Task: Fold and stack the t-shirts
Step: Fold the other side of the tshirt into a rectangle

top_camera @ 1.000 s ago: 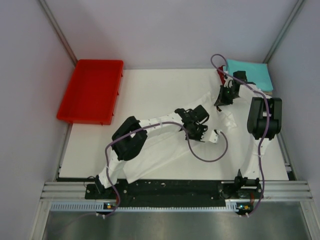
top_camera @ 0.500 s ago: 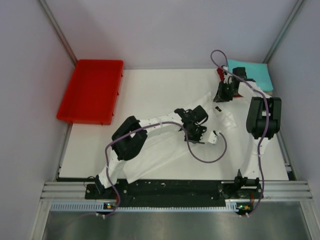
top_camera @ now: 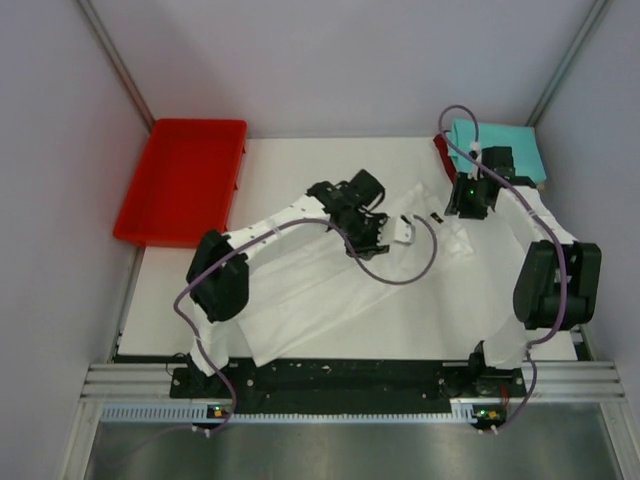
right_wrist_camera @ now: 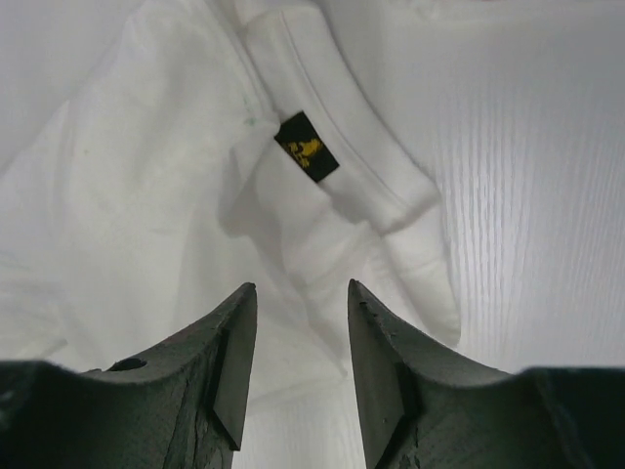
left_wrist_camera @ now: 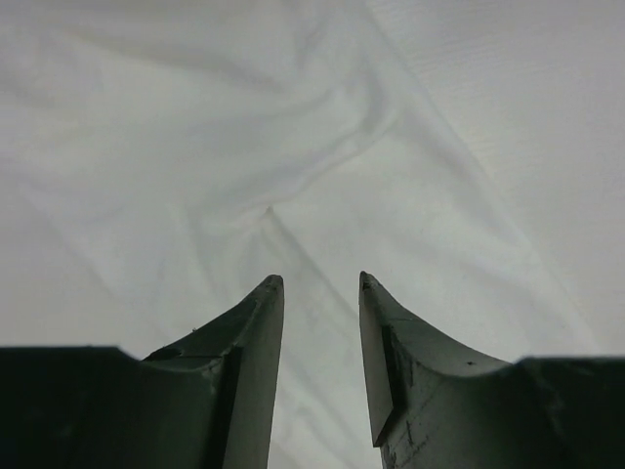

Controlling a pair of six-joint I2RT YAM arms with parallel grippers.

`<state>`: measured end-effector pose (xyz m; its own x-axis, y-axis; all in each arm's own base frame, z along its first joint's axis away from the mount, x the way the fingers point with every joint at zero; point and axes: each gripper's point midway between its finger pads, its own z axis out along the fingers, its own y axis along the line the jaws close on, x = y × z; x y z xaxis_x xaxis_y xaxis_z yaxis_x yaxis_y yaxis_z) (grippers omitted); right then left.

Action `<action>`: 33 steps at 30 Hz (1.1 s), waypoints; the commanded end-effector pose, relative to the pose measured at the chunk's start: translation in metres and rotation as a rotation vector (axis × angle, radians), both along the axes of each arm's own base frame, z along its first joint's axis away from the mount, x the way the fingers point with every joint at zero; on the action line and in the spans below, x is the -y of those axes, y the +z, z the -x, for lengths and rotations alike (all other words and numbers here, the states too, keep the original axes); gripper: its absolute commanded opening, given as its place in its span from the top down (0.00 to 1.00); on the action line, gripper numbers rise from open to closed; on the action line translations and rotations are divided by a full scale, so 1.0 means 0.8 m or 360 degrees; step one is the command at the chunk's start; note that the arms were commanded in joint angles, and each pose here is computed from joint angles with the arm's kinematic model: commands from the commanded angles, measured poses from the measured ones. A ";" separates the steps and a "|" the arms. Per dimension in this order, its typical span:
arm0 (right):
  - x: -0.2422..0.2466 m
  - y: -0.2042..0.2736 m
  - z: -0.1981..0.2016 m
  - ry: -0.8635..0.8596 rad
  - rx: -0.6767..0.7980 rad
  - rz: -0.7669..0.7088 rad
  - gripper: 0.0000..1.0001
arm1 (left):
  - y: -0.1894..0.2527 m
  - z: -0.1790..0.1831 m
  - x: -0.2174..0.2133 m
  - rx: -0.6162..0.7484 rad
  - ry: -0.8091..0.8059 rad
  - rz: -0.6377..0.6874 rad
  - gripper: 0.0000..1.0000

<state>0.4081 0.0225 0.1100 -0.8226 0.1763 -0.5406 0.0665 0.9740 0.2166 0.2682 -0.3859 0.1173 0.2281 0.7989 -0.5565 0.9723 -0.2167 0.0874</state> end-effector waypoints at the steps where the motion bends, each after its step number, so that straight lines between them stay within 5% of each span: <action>1: -0.002 -0.030 0.057 -0.0104 -0.0153 -0.0044 0.58 | 0.034 -0.063 -0.082 0.0074 0.0475 0.0029 0.60; 11: -0.012 -0.061 0.087 -0.0098 -0.0289 -0.0114 0.63 | -0.065 -0.099 -0.234 -0.0001 0.1051 -0.0239 0.64; 20: -0.009 -0.089 0.090 -0.0103 -0.0395 -0.0090 0.65 | -0.107 -0.073 -0.277 -0.0081 0.1134 -0.0351 0.65; 24: 0.004 -0.093 0.087 -0.0142 -0.0401 -0.0030 0.98 | -0.123 -0.069 -0.285 -0.0144 0.1158 -0.0378 0.65; 33: 0.030 -0.078 0.097 -0.0276 -0.0358 0.0011 1.00 | -0.138 -0.063 -0.300 -0.0250 0.1212 -0.0409 0.65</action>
<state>0.3220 0.0109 0.0279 -0.9161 0.2957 -0.2707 0.2500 0.9493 0.1908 0.3245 -0.1576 0.0211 -0.4568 0.8179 -0.3498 0.8725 0.4886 0.0032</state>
